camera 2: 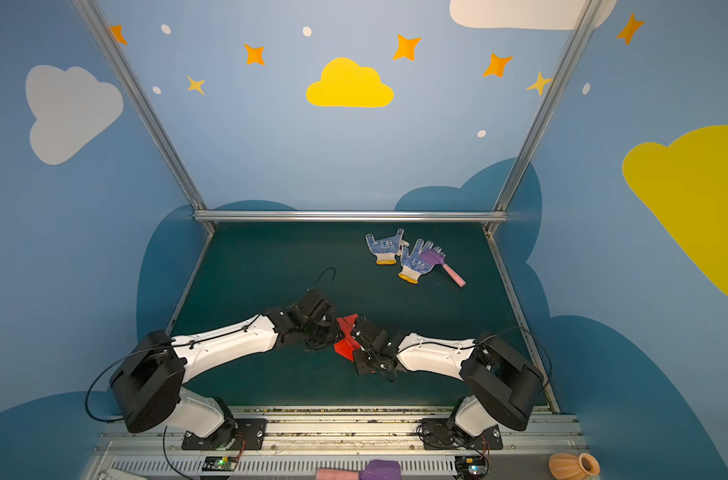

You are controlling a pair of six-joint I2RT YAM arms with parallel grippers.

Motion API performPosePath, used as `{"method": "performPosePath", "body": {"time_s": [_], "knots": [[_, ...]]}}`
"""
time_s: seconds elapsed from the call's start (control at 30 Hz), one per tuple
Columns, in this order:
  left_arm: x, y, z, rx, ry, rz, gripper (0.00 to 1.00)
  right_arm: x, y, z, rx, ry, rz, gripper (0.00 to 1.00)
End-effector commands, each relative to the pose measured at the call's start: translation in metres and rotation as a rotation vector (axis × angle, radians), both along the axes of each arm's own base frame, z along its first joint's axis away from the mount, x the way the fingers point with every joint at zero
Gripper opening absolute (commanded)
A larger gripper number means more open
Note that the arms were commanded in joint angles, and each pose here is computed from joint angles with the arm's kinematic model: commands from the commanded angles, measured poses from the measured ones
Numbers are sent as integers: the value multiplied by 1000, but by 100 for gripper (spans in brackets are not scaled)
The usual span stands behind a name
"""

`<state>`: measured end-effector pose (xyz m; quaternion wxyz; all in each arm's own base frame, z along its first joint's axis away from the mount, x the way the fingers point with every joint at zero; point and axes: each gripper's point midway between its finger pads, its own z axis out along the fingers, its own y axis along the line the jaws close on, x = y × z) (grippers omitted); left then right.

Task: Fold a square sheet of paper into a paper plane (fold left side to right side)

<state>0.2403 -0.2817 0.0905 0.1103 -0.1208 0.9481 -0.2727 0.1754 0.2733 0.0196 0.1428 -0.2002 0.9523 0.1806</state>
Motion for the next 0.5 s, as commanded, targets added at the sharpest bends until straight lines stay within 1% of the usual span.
{"method": "performPosePath", "body": {"time_s": [0.0, 0.07, 0.13, 0.27, 0.4, 0.47], "knots": [[2, 17, 2, 83, -42, -8, 27, -5, -3, 0, 86, 95, -28, 0], [0, 18, -2, 93, -41, -20, 24, -5, -3, 2, 136, 135, -45, 0], [-1, 16, -6, 90, -41, -39, 19, -4, -2, 3, 183, 183, -63, 0], [-2, 4, -16, 70, -35, -92, 10, -5, 1, 6, 256, 263, -70, 0], [0, -9, -23, 58, -43, -144, 4, -5, 3, 7, 298, 310, -81, 0], [2, -15, -27, 58, -48, -162, 4, -5, 4, 7, 320, 334, -87, 0]]}}
